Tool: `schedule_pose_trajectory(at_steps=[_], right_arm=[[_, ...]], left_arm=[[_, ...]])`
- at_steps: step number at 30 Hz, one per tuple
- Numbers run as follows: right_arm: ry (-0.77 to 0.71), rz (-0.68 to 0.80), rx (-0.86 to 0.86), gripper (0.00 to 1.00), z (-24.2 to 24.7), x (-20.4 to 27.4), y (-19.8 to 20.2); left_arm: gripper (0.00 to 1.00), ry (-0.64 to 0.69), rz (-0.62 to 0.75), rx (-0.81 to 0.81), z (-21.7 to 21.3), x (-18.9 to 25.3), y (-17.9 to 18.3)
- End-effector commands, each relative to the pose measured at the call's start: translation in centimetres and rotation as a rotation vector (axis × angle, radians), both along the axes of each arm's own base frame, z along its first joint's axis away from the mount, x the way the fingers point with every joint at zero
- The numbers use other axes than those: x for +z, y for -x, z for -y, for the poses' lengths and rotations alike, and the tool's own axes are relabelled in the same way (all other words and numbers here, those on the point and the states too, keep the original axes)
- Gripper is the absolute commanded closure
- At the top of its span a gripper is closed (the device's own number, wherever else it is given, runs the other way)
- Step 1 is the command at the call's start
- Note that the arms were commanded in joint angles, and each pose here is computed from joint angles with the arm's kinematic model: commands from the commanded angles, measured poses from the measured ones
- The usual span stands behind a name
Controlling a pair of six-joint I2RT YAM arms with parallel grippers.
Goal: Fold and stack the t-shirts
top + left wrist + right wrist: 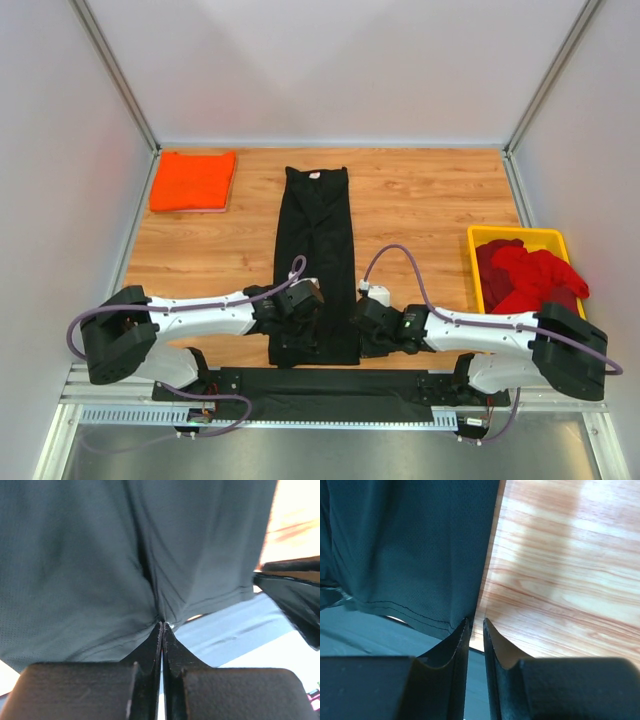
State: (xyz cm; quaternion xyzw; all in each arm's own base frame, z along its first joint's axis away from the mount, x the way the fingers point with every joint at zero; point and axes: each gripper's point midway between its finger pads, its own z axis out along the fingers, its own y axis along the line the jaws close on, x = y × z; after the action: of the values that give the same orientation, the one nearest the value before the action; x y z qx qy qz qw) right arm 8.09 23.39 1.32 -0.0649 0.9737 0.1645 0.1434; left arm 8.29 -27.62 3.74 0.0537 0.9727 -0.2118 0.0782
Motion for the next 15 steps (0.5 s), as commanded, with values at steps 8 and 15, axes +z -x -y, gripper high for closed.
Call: schedule_pose_trajectory(at_steps=[8, 15], right_arm=[[-0.034, 0.007, -0.054, 0.82, 0.5, 0.7, 0.1], [-0.111, 0.017, -0.061, 0.74, -0.4, 3.1, 0.0]], left_arm=[[1.0, 0.003, -0.053, 0.04, 0.1, -1.1, 0.9], [0.71, -0.016, -0.006, 0.025, 0.1, 2.0, 0.2]])
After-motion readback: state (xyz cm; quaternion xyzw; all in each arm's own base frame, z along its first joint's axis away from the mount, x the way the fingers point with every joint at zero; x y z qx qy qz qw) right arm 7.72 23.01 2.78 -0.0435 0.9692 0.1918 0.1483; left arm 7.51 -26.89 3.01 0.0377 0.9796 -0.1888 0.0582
